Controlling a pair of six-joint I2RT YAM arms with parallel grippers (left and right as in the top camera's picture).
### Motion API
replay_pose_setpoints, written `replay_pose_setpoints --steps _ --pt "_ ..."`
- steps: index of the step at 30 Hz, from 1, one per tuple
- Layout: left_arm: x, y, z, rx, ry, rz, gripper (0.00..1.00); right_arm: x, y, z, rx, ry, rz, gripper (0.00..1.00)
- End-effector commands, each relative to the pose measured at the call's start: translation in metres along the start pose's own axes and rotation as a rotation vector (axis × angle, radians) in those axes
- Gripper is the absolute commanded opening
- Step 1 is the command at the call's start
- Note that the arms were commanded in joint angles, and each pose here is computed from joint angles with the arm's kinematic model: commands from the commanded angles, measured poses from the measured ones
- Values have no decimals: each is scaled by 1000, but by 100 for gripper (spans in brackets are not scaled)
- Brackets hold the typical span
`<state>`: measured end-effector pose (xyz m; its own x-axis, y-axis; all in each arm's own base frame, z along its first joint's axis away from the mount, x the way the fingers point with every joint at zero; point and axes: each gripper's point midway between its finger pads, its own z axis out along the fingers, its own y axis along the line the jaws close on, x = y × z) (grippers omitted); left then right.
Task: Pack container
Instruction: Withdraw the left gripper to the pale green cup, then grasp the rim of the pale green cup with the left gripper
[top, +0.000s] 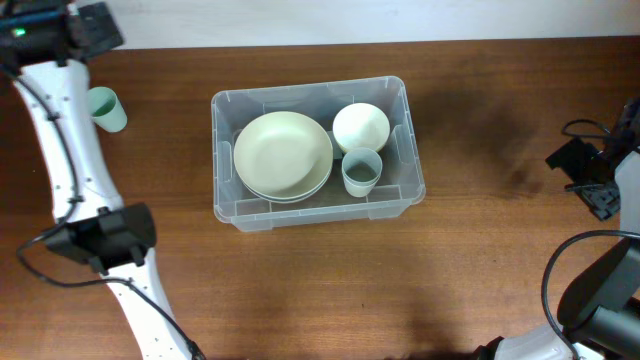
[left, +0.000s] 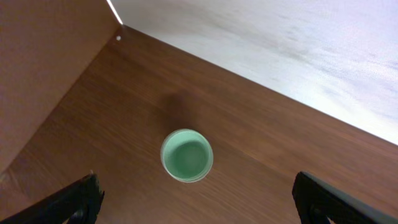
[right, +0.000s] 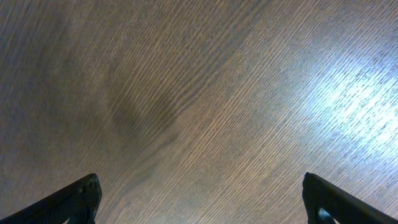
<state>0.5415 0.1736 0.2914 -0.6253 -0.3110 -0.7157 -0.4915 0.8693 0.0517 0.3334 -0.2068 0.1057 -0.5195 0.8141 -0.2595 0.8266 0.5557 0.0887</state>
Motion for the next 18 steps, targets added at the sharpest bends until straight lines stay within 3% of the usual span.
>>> replay_pose_setpoints --steps 1,12,18 --pt "10 13 24 53 46 45 99 0 0 -2 1 -7 3 99" --pt "25 3 73 115 58 204 99 0 0 -2 1 -7 3 99" --pt "61 -13 113 173 156 228 99 0 0 -2 1 -7 3 99"
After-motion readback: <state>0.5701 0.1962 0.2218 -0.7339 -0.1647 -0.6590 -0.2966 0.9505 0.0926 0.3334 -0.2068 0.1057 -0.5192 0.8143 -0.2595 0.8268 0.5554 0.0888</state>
